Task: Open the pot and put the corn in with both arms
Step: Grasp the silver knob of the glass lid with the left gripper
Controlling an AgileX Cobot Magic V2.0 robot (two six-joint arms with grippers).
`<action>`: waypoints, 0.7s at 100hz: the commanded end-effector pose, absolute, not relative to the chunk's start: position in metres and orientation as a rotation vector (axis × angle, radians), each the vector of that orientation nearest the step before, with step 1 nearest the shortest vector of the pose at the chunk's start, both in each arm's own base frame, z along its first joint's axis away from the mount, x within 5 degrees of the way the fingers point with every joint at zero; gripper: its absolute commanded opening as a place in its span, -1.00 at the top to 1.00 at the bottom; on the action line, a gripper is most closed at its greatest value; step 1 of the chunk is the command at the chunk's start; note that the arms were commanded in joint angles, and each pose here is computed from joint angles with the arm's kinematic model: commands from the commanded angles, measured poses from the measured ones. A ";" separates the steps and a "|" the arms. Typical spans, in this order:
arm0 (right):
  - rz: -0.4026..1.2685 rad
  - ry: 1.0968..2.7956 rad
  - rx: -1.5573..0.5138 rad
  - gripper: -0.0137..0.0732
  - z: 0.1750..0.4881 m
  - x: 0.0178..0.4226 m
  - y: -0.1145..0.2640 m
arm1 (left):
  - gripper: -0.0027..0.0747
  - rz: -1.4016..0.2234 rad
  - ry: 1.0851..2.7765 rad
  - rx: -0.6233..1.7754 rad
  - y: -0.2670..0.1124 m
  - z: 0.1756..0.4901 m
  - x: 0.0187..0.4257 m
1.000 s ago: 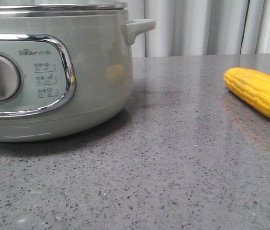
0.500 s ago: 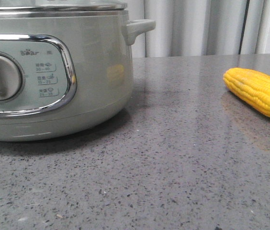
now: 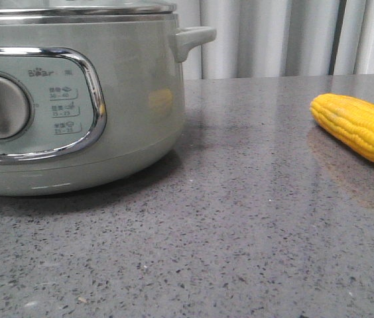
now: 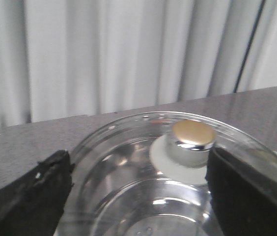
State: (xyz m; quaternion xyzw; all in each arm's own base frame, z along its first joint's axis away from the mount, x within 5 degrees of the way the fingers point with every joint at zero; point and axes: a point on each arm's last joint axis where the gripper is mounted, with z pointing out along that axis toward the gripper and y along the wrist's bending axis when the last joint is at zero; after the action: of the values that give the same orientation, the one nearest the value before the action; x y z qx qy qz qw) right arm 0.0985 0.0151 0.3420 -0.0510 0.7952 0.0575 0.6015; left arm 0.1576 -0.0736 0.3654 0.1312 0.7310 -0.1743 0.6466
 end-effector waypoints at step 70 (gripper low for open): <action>0.116 1.740 -0.113 -0.59 0.360 0.101 0.014 | -0.43 -0.473 1.610 0.361 -0.143 0.352 0.238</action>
State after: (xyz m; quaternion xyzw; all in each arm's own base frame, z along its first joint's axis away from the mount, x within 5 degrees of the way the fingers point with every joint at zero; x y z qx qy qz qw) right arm 0.0985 0.0150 0.3426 -0.0510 0.7942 0.0573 0.6028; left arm 0.2383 -0.1414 0.3313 0.1694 0.7458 -0.1930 0.6147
